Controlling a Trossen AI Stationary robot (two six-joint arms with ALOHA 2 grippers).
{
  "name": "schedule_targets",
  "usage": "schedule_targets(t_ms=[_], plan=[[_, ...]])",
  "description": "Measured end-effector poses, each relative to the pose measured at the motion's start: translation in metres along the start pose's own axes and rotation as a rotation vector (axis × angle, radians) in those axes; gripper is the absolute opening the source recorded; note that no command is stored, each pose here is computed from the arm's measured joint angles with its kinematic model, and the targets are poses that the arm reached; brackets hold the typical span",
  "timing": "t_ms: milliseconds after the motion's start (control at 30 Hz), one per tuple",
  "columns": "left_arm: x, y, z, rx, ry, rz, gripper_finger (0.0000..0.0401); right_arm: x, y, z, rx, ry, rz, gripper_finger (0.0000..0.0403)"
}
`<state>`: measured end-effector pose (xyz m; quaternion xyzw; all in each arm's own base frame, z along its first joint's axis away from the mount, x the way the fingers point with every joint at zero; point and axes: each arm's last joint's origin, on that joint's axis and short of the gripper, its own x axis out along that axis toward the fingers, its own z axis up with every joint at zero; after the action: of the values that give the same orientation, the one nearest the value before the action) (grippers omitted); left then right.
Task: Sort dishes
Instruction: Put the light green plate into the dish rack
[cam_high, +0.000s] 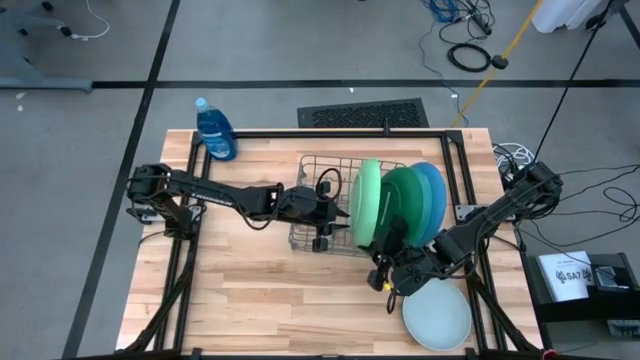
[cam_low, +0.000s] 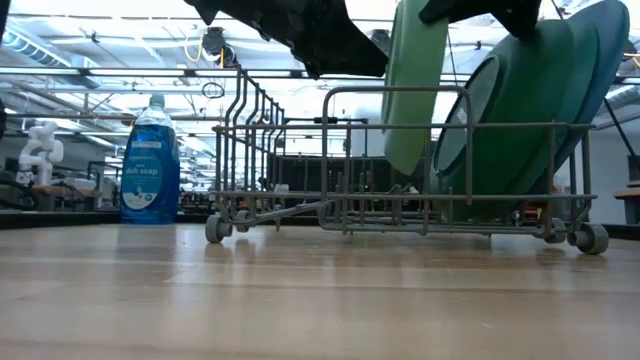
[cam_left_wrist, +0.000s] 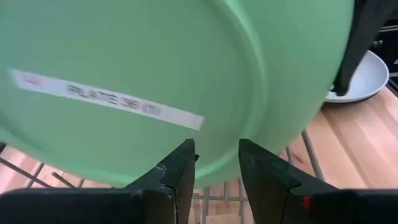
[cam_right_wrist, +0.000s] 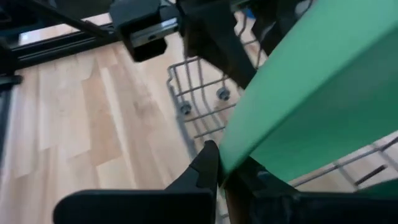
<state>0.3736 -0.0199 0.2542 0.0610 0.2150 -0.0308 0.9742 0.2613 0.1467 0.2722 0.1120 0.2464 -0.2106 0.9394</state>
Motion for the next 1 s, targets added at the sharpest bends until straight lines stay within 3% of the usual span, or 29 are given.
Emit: schedule_targets(t_ms=[533, 833, 1000], plan=[[0.004, 0.007, -0.005, -0.008, 0.022, 0.035, 0.0127, -0.001, -0.007, -0.012, 0.149, 0.151, -0.024, 0.0001], [0.018, 0.002, -0.018, -0.013, 0.057, -0.066, 0.0127, -0.001, -0.008, -0.014, 0.231, 0.201, -0.023, 0.0003], [0.023, 0.001, -0.03, -0.039, 0.153, -0.093, 0.0127, -0.001, -0.009, -0.016, 0.269, 0.23, -0.031, 0.0005]])
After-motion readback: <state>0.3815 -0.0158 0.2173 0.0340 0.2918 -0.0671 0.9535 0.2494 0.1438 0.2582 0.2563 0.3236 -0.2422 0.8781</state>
